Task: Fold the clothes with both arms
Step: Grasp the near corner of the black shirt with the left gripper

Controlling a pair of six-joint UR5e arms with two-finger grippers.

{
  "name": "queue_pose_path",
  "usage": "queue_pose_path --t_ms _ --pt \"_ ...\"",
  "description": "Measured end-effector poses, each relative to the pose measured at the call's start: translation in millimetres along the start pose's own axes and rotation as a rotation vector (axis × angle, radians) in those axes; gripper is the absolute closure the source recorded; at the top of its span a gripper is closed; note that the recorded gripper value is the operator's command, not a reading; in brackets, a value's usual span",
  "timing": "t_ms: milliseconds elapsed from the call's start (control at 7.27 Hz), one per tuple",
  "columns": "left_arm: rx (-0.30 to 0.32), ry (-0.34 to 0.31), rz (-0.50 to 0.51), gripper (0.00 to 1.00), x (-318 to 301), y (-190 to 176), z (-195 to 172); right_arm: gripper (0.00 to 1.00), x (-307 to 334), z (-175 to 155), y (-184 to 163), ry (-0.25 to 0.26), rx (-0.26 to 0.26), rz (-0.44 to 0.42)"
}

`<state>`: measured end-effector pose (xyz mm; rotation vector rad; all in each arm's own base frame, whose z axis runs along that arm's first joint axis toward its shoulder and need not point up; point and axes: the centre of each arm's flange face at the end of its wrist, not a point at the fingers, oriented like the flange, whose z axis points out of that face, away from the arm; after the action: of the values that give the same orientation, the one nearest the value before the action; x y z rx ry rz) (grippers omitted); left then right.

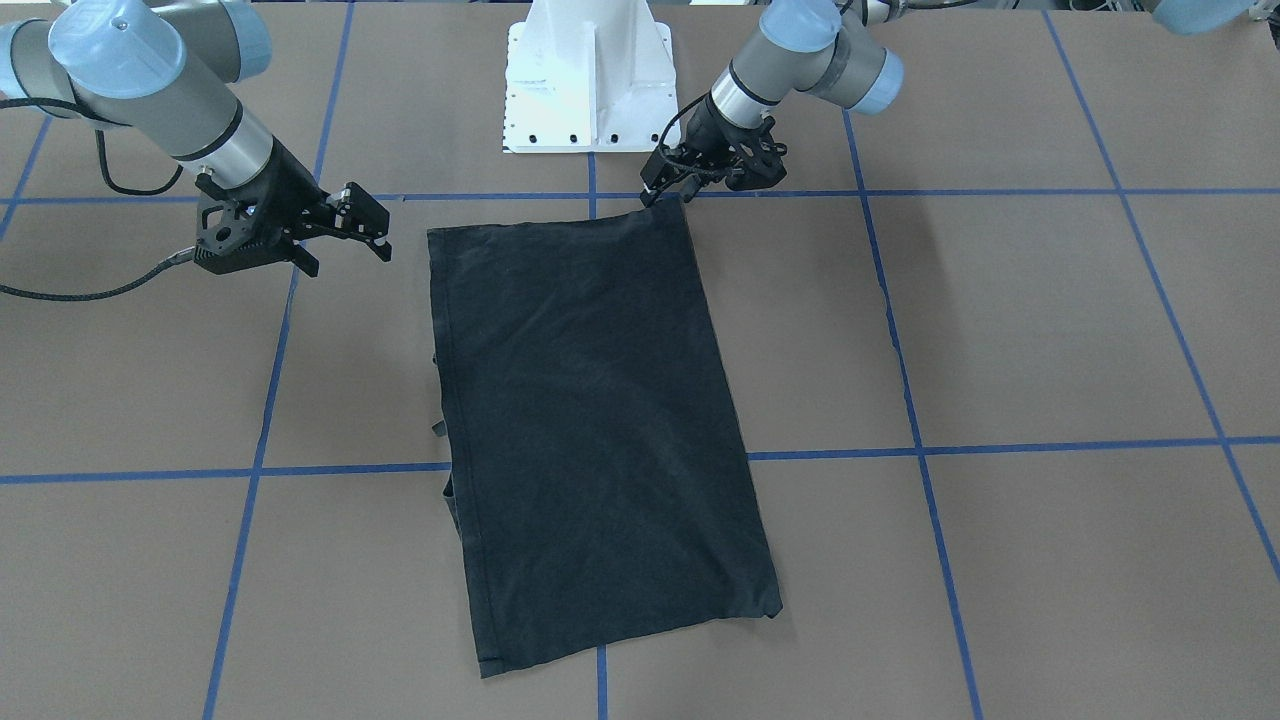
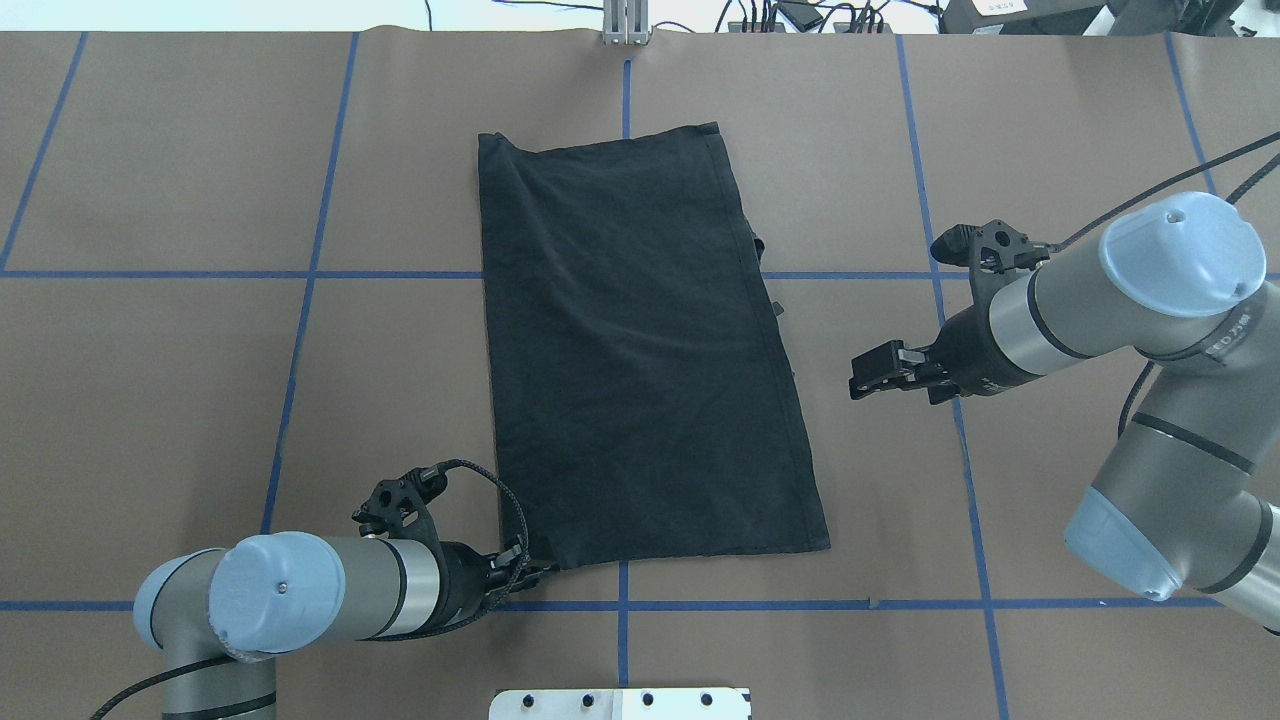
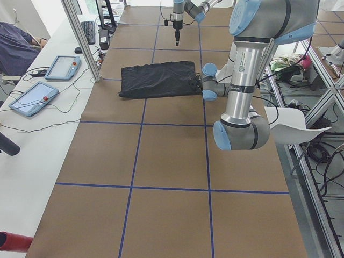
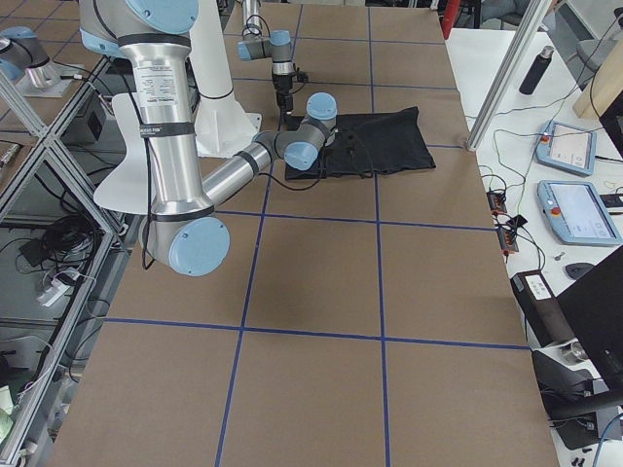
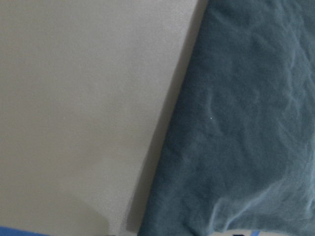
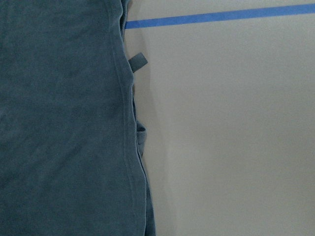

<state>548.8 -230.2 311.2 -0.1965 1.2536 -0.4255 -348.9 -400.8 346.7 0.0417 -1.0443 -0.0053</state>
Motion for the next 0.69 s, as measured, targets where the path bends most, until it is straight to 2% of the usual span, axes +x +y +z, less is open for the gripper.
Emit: queue_pose_path --t_ms 688 --pt "0.001 0.001 0.002 0.21 3.6 1.1 2.7 0.00 1.1 3.1 -0.5 0.004 -0.005 -0.008"
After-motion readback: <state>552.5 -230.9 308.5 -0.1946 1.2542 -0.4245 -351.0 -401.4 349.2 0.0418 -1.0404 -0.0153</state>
